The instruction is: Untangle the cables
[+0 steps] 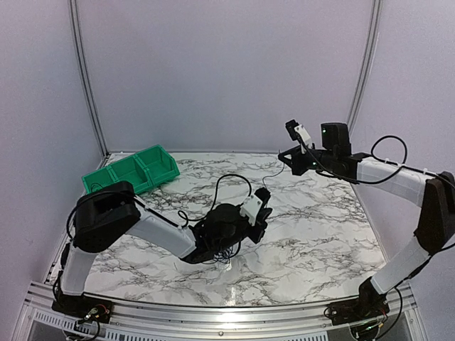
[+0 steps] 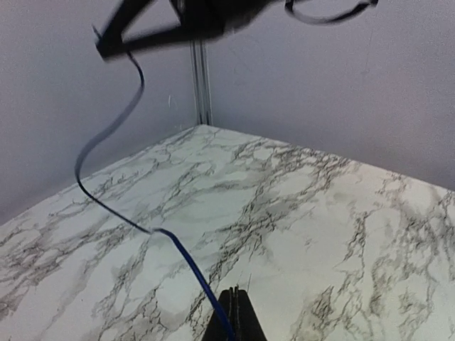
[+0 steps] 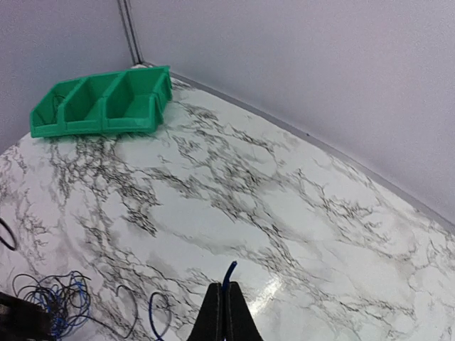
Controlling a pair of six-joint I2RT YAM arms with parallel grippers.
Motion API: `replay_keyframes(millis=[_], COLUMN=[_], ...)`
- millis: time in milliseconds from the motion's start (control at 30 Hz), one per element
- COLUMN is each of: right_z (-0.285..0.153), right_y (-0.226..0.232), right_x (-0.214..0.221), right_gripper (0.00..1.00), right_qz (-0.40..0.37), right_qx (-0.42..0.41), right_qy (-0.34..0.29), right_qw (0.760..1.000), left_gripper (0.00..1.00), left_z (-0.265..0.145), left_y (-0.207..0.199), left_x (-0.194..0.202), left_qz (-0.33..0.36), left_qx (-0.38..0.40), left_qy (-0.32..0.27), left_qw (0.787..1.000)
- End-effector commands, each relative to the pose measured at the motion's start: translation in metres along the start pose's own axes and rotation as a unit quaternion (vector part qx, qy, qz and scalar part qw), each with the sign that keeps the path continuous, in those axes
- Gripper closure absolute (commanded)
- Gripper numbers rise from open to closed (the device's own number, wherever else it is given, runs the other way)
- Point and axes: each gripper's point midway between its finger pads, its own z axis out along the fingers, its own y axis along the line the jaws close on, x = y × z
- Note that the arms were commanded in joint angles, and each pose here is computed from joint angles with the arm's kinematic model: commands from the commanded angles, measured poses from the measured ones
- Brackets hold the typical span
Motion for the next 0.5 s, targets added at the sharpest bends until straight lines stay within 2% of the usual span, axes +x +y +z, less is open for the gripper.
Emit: replay_keyframes(millis=[0, 67, 133, 233, 267, 467], right_z=[0.016, 0.021, 0.025, 0.027, 0.027, 0.029], right_y=[-0.040, -0.038, -0.036, -0.031, -0.029, -0.020], right_x=[0.030, 0.035, 0.039, 0.040, 0.040, 0.042], right_gripper=[1.00, 1.00, 0.94, 0.74, 0.71, 0.64], right_qz=[0.025, 0.032, 0.036, 0.038, 0.038, 0.033], right_qx=[0.063, 0.054, 0.043, 0.027, 0.021, -0.007], right_qy=[0.042, 0.051, 0.056, 0.056, 0.056, 0.060], right_qw=[0.997, 0.997, 0.997, 0.997, 0.998, 0.998], left_gripper=[1.00, 1.00, 1.00, 1.00, 1.00, 1.00], left_z=[-0.036, -0.051, -0.064, -0.079, -0.083, -0.115], left_y=[-0.002, 0.005, 0.014, 0.028, 0.032, 0.073], left_x=[-0.098, -0.118, -0.133, -0.144, -0.145, -0.156], left_qz=[-0.016, -0.024, -0.032, -0.036, -0.036, -0.080], left_qx=[0.027, 0.022, 0.011, -0.005, -0.010, -0.049], left_qy=[-0.100, -0.112, -0.111, -0.080, -0.070, -0.032], left_qw=[0.995, 0.993, 0.993, 0.996, 0.997, 0.995])
